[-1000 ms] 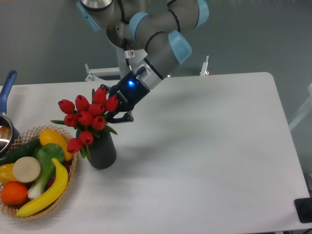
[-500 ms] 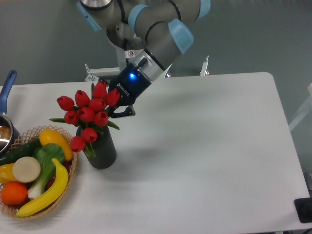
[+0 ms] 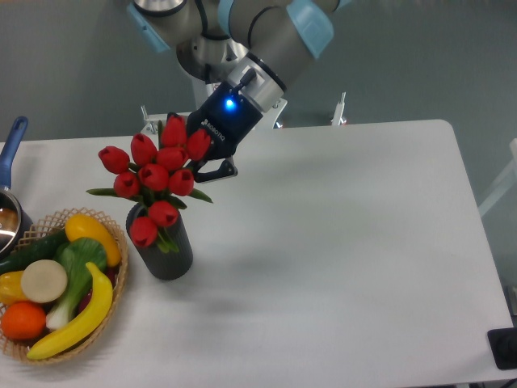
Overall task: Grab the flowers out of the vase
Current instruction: 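Lift the gripped tulips straight up out of the vase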
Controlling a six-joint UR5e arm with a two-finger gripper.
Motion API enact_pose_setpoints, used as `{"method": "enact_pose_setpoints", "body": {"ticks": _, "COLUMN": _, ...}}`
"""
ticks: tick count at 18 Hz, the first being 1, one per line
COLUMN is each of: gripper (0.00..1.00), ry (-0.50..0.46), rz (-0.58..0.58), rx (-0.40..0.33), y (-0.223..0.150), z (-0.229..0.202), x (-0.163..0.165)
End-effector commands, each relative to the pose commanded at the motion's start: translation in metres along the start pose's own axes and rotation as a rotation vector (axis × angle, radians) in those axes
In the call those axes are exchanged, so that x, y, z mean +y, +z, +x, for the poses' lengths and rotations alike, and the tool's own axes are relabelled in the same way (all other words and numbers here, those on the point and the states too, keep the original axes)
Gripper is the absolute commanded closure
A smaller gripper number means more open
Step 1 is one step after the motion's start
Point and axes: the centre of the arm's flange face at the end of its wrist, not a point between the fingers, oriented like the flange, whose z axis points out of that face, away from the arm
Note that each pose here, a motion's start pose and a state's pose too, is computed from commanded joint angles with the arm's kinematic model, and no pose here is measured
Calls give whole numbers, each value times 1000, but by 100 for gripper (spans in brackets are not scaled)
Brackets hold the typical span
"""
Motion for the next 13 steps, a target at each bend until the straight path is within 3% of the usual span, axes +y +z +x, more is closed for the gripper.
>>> {"method": "enact_pose_setpoints", "body": {"ticks": 7, "gripper": 98, "ry": -38, "rz": 31, "rx": -60, "y": -33, "z": -5, "x": -12}}
{"method": "enact_pose_setpoints", "body": {"ticks": 13, "gripper": 97, "ry": -94, "rz": 57, "rx": -55, "y": -39, "z": -2, "x": -18}}
